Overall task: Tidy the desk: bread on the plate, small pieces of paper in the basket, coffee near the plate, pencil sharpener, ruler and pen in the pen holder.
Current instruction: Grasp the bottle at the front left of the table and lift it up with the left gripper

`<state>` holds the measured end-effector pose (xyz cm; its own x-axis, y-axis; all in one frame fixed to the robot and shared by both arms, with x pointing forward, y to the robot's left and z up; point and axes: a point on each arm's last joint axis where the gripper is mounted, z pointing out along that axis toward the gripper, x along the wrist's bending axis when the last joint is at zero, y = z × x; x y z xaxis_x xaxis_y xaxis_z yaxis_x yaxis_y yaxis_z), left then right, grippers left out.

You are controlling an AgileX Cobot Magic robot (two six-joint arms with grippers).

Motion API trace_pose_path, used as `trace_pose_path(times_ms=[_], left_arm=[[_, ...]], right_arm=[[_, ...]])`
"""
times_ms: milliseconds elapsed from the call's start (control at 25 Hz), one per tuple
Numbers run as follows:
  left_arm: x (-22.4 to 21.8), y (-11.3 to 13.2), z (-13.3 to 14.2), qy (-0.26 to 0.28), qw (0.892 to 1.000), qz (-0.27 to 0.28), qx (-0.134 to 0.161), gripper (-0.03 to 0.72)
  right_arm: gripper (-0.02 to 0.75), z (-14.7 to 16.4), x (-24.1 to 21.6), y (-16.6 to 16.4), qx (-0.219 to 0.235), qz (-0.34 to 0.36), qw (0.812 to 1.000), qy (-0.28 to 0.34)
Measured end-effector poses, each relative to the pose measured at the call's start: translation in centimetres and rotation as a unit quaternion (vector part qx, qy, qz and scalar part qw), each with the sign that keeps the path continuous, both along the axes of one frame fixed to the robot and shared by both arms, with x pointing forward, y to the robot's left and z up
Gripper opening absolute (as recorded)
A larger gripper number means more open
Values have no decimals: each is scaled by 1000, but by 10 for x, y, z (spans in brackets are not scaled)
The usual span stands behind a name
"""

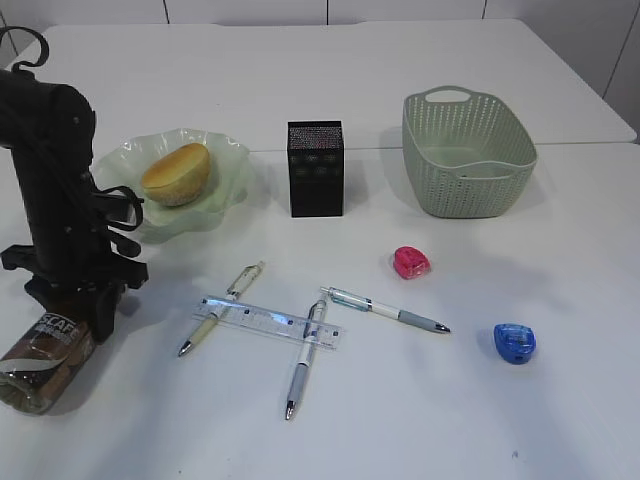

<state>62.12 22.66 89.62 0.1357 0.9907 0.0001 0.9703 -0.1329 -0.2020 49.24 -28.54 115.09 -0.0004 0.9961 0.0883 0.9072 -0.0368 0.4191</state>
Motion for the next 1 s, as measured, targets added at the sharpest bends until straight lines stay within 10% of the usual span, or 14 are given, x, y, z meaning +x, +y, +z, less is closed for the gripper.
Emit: trace_pose_path(times_ms=[520,1000], left_arm=[[-7,-1,87,-123,992,8,-38,274],[-45,6,161,-320,944,12,-76,274]], right_arm=[[426,0,0,0,0,0,1000,0],[426,0,0,0,0,0,1000,0]])
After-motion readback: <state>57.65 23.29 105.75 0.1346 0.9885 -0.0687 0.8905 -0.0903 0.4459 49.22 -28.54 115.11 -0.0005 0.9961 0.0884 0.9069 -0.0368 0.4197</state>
